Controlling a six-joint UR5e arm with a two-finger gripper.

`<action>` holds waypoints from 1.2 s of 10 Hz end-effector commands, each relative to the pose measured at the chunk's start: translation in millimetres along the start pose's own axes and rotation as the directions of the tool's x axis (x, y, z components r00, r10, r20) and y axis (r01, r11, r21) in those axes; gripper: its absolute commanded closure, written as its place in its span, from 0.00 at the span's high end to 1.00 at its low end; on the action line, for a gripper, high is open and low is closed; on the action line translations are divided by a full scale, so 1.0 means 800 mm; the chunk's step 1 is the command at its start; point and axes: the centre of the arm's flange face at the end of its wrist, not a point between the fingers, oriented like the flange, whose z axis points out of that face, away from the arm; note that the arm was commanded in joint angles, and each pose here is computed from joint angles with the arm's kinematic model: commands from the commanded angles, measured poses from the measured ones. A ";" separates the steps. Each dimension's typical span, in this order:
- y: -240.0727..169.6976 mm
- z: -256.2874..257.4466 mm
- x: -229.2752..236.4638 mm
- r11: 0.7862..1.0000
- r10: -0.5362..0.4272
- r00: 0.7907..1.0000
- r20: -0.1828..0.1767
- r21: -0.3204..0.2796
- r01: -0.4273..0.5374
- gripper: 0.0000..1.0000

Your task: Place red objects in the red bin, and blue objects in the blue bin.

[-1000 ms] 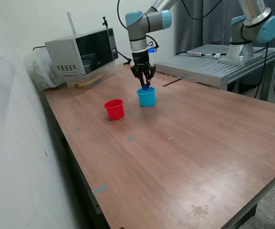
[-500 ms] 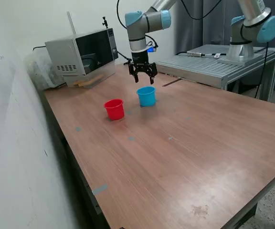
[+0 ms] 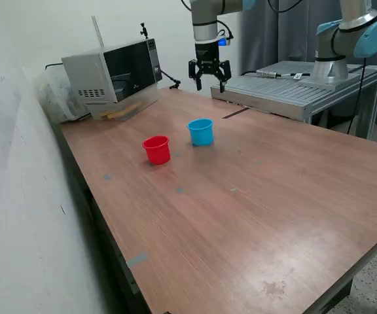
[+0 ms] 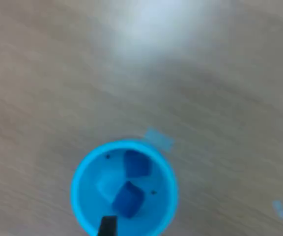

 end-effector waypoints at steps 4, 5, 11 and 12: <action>-0.063 -0.180 0.101 0.955 0.283 0.959 0.031 -0.104 -0.278 1.00; -0.078 -0.203 0.110 0.943 0.312 0.949 0.035 -0.135 -0.305 1.00; -0.162 -0.216 0.158 0.900 0.429 0.903 -0.014 0.087 -0.426 1.00; -0.162 -0.219 0.156 0.899 0.432 0.902 -0.014 0.083 -0.429 1.00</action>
